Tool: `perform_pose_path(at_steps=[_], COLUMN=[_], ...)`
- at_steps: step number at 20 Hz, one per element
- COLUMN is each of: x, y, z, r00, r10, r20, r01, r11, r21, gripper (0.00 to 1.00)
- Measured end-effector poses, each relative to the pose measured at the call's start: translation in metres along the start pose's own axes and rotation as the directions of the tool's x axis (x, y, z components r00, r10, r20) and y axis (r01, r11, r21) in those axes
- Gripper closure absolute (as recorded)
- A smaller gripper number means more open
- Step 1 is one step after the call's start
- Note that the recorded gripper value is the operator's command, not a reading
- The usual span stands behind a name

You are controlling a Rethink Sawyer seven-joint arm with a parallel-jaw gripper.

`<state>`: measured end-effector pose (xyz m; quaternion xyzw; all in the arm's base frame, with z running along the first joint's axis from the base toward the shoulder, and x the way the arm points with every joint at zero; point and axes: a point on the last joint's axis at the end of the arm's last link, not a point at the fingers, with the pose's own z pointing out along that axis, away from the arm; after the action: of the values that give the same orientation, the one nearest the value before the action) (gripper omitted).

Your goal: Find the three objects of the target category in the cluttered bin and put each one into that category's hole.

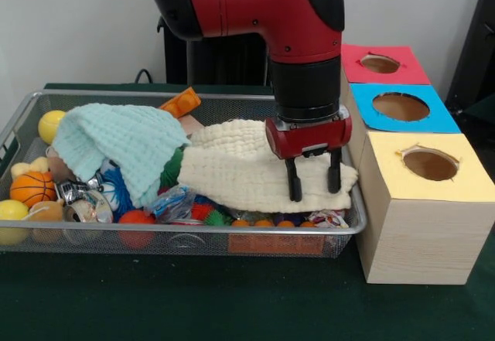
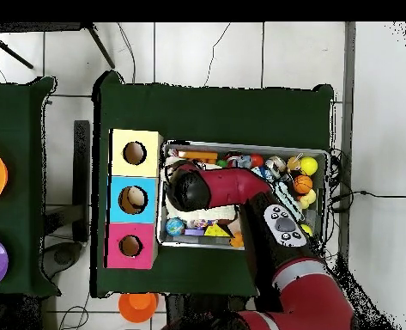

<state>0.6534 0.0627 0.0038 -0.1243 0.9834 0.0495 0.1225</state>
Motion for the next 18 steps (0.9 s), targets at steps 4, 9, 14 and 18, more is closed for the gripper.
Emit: perform_pose_path(at_steps=[4, 9, 14, 18], x=[-0.002, -0.006, -0.010, -0.015], y=[0.006, 0.006, 0.005, 0.003], z=[-0.001, -0.005, -0.010, -0.016], r00=[0.9999, 0.9998, 0.9997, 0.9994], r10=[-0.011, -0.015, -0.018, -0.021], r20=[0.002, 0.011, 0.019, 0.029], r01=[0.011, 0.015, 0.018, 0.020], r11=[0.9999, 0.9999, 0.9998, 0.9996], r21=[-0.001, 0.005, 0.011, 0.019], gripper=[0.00, 0.00, 0.00, 0.00])
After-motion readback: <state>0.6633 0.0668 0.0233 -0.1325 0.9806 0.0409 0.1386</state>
